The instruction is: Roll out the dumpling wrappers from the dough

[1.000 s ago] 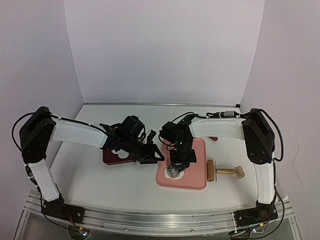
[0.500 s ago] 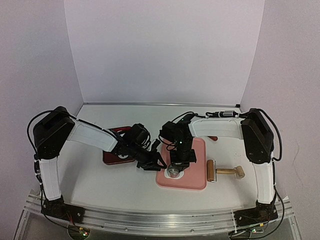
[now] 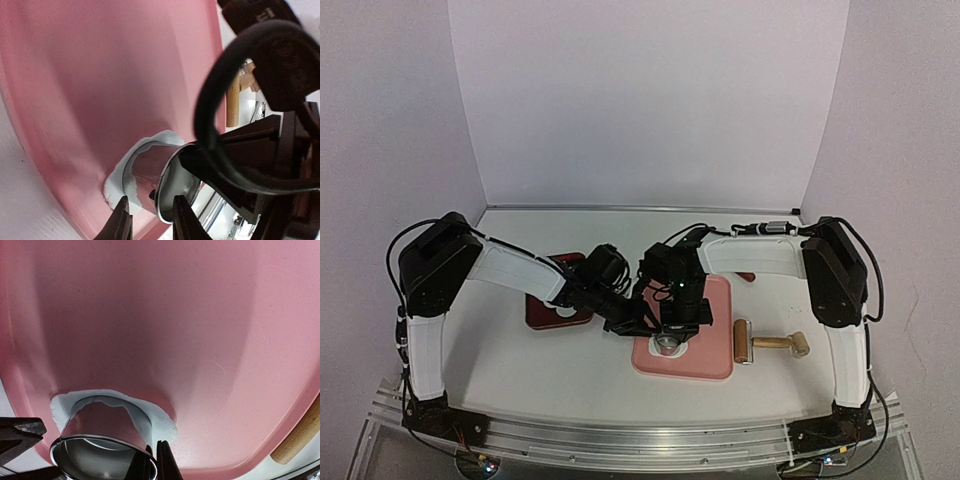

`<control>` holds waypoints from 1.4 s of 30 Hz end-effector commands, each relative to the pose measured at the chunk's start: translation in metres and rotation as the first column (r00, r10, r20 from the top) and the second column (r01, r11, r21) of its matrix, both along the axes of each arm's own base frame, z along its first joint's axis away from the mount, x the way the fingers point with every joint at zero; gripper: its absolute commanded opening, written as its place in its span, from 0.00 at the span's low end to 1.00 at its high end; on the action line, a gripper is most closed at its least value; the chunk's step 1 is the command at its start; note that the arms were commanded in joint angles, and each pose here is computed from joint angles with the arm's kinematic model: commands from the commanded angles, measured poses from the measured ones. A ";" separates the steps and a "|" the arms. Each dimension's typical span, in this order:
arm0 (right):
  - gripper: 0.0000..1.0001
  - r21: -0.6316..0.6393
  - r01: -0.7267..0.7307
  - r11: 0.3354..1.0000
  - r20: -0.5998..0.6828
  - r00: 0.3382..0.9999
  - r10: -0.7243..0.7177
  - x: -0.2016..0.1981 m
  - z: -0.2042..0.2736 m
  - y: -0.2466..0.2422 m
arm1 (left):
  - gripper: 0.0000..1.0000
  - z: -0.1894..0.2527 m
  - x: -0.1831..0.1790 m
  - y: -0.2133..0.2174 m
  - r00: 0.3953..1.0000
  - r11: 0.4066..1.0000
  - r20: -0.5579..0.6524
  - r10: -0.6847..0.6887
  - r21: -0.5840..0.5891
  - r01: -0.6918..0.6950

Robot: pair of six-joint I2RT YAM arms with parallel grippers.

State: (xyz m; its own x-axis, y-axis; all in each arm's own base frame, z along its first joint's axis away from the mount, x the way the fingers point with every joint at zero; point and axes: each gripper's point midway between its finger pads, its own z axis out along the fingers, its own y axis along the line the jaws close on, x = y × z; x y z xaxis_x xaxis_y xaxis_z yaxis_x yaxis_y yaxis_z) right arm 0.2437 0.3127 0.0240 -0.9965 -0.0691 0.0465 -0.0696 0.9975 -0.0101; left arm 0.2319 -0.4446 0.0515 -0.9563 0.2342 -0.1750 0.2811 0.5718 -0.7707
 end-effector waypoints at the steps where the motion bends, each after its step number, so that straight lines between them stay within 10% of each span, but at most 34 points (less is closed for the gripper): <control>1: 0.00 -0.061 0.013 0.998 -0.042 0.999 -0.016 -0.004 -0.028 -0.009 | 0.21 -0.005 -0.001 -0.007 0.999 0.999 0.016 -0.032 0.032 0.031; 12: 0.00 -0.078 0.007 0.997 -0.074 0.997 -0.013 -0.011 -0.040 -0.013 | 0.00 -0.047 -0.011 0.010 0.996 0.975 0.048 -0.078 0.214 0.066; 42: 0.00 -0.121 0.036 0.992 -0.242 0.968 -0.064 -0.057 -0.124 -0.038 | 0.00 -0.149 -0.066 0.070 0.989 0.868 -0.044 -0.143 0.475 0.147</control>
